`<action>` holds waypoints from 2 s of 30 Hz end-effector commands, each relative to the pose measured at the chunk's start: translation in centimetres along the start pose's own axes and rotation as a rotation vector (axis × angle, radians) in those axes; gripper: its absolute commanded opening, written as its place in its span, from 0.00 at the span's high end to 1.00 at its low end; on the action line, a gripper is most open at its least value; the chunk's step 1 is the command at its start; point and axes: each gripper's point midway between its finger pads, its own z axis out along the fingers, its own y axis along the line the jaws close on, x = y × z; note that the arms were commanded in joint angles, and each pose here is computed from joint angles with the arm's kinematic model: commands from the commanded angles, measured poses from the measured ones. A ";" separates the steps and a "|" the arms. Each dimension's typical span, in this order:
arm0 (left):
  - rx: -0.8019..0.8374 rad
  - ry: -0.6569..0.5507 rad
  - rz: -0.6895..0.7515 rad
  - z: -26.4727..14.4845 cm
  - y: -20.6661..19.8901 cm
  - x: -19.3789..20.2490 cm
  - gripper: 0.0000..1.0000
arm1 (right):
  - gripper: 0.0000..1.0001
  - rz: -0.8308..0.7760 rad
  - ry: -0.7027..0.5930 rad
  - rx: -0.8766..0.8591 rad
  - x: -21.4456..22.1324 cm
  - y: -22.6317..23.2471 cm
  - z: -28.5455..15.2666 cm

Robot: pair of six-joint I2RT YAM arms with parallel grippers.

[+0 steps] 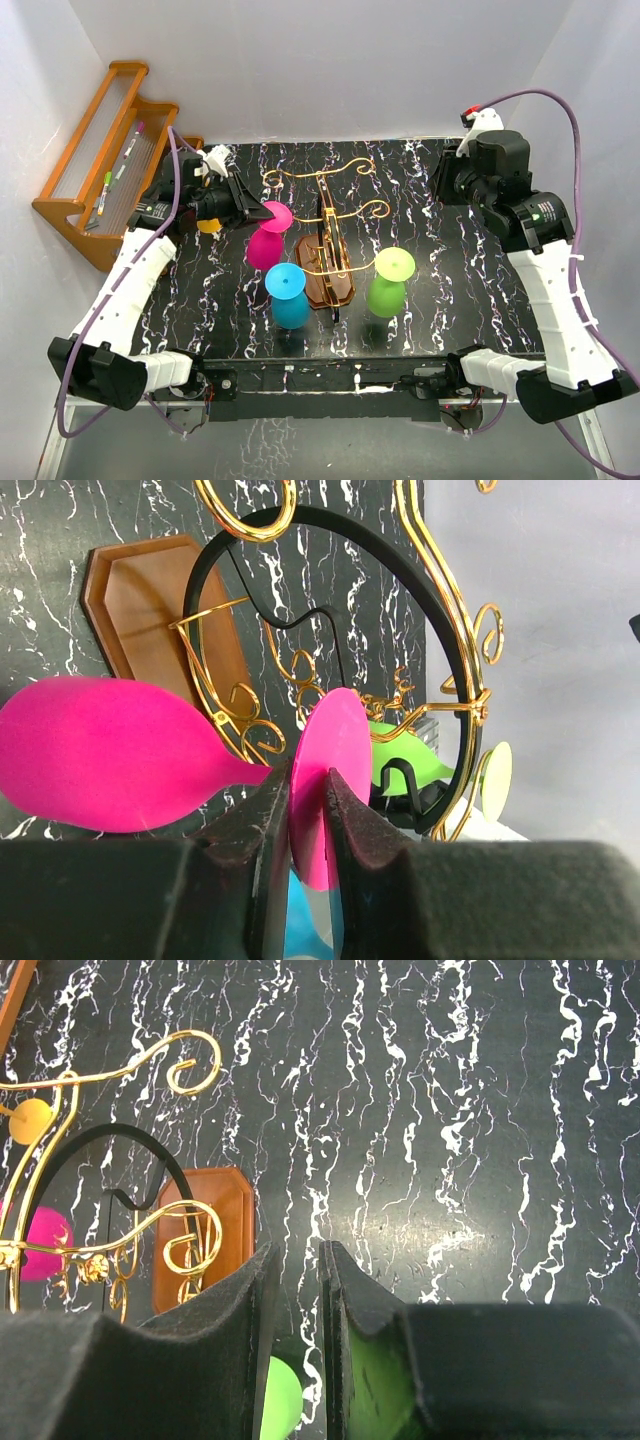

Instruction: Take the wine glass off the wine glass rack

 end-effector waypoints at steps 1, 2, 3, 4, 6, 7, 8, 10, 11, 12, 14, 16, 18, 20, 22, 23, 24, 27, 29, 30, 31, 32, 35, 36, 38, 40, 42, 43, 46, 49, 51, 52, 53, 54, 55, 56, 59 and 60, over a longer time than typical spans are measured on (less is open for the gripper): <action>0.051 -0.092 -0.004 -1.5 -1.9 -1.3 1.00 | 0.74 0.014 -0.094 -0.034 -1.9 0.7 -1.0; 0.067 -0.102 -0.008 -1.5 -2.3 -1.5 1.00 | 0.74 0.015 -0.096 -0.038 -1.9 0.7 -1.1; 0.078 -0.111 -0.012 -1.5 -2.6 -1.8 1.00 | 0.74 0.017 -0.097 -0.039 -1.9 0.7 -1.1; 0.086 -0.119 -0.016 -1.5 -2.8 -2.0 1.00 | 0.74 0.019 -0.098 -0.042 -1.9 0.8 -1.2; 0.095 -0.134 -0.021 -1.5 -3.1 -2.4 1.00 | 0.74 0.022 -0.099 -0.046 -1.8 0.8 -1.2; 0.102 -0.141 -0.023 -1.5 -3.3 -2.6 1.00 | 0.74 0.022 -0.099 -0.047 -1.8 0.8 -1.3; 0.111 -0.147 -0.025 -1.5 -3.5 -2.8 1.00 | 0.74 0.023 -0.102 -0.048 -1.8 0.9 -1.3; 0.140 -0.155 -0.028 -1.5 -4.0 -3.0 1.00 | 0.74 0.024 -0.105 -0.050 -1.8 0.9 -1.5; 0.149 -0.155 -0.032 -1.5 -4.2 -2.9 1.00 | 0.74 0.025 -0.107 -0.051 -1.8 0.9 -1.5; 0.155 -0.155 -0.036 -1.6 -4.3 -3.0 1.00 | 0.74 0.025 -0.108 -0.052 -1.8 0.9 -1.6; 0.157 -0.155 -0.036 -1.7 -4.4 -2.9 1.00 | 0.74 0.026 -0.110 -0.051 -1.8 0.9 -1.6; 0.147 -0.154 -0.032 -1.9 -4.3 -2.7 1.00 | 0.74 0.029 -0.111 -0.052 -1.8 0.9 -1.6; 0.125 -0.148 -0.024 -2.0 -3.9 -2.5 1.00 | 0.74 0.031 -0.112 -0.053 -1.7 0.9 -1.6; 0.089 -0.136 -0.014 -2.1 -3.4 -2.3 1.00 | 0.74 0.033 -0.112 -0.056 -1.7 1.0 -1.6; 0.071 -0.135 -0.006 -2.3 -3.1 -2.2 1.00 | 0.74 0.034 -0.112 -0.061 -1.6 1.1 -1.5; 0.064 -0.137 -0.002 -2.4 -3.0 -2.1 1.00 | 0.74 0.033 -0.111 -0.061 -1.6 1.0 -1.5; 0.057 -0.137 -0.003 -2.4 -2.8 -2.0 0.98 | 0.74 0.034 -0.111 -0.062 -1.6 1.1 -1.5; 0.049 -0.128 -0.001 -2.4 -2.5 -1.6 0.91 | 0.74 0.036 -0.113 -0.063 -1.6 1.1 -1.6; 0.046 -0.120 -0.003 -2.4 -2.2 -1.3 0.89 | 0.74 0.035 -0.110 -0.064 -1.5 1.1 -1.5; 0.046 -0.119 -0.003 -2.4 -2.2 -1.2 0.88 | 0.74 0.035 -0.110 -0.065 -1.5 1.1 -1.5; 0.048 -0.117 -0.003 -2.4 -2.3 -1.2 0.87 | 0.74 0.034 -0.111 -0.066 -1.5 1.1 -1.5; 0.044 -0.117 -0.003 -2.5 -2.2 -1.1 0.86 | 0.74 0.035 -0.111 -0.066 -1.5 1.1 -1.5; 0.032 -0.111 0.002 -2.6 -2.0 -1.0 0.81 | 0.74 0.036 -0.113 -0.068 -1.5 1.1 -1.6; 0.028 -0.108 0.004 -2.6 -2.0 -0.9 0.78 | 0.74 0.038 -0.114 -0.067 -1.5 1.1 -1.6; 0.023 -0.103 0.006 -2.6 -1.8 -0.8 0.74 | 0.74 0.040 -0.113 -0.071 -1.5 1.2 -1.6; 0.017 -0.100 0.006 -2.6 -1.6 -0.6 0.73 | 0.74 0.040 -0.113 -0.072 -1.5 1.2 -1.6; 0.012 -0.100 0.006 -2.6 -1.4 -0.5 0.75 | 0.74 0.043 -0.113 -0.072 -1.4 1.2 -1.7; 0.013 -0.098 0.007 -2.6 -1.5 -0.5 0.77 | 0.74 0.044 -0.113 -0.072 -1.4 1.2 -1.7; 0.014 -0.093 0.005 -2.6 -1.4 -0.3 0.84 | 0.74 0.046 -0.113 -0.072 -1.3 1.2 -1.7; 0.022 -0.099 0.008 -2.6 -1.5 -0.4 0.94 | 0.74 0.046 -0.114 -0.073 -1.3 1.2 -1.8; 0.021 -0.109 0.005 -2.6 -1.5 -0.5 1.00 | 0.74 0.048 -0.113 -0.075 -1.3 1.2 -1.8; 0.022 -0.114 0.008 -2.7 -1.6 -0.5 1.00 | 0.74 0.048 -0.112 -0.074 -1.3 1.2 -1.8; 0.022 -0.121 0.009 -2.8 -1.6 -0.6 1.00 | 0.74 0.049 -0.111 -0.075 -1.2 1.2 -1.8; 0.020 -0.127 0.009 -2.9 -1.6 -0.7 1.00 | 0.74 0.050 -0.113 -0.076 -1.3 1.3 -1.8; 0.020 -0.135 0.009 -3.1 -1.7 -0.8 1.00 | 0.74 0.050 -0.114 -0.078 -1.2 1.3 -1.8; 0.021 -0.144 0.011 -3.2 -1.9 -0.9 1.00 | 0.74 0.052 -0.114 -0.077 -1.2 1.3 -1.8; 0.037 -0.167 0.009 -3.5 -2.4 -1.3 1.00 | 0.74 0.053 -0.116 -0.077 -1.2 1.3 -1.8; 0.044 -0.173 0.008 -3.5 -2.5 -1.4 1.00 | 0.74 0.053 -0.116 -0.080 -1.3 1.3 -1.8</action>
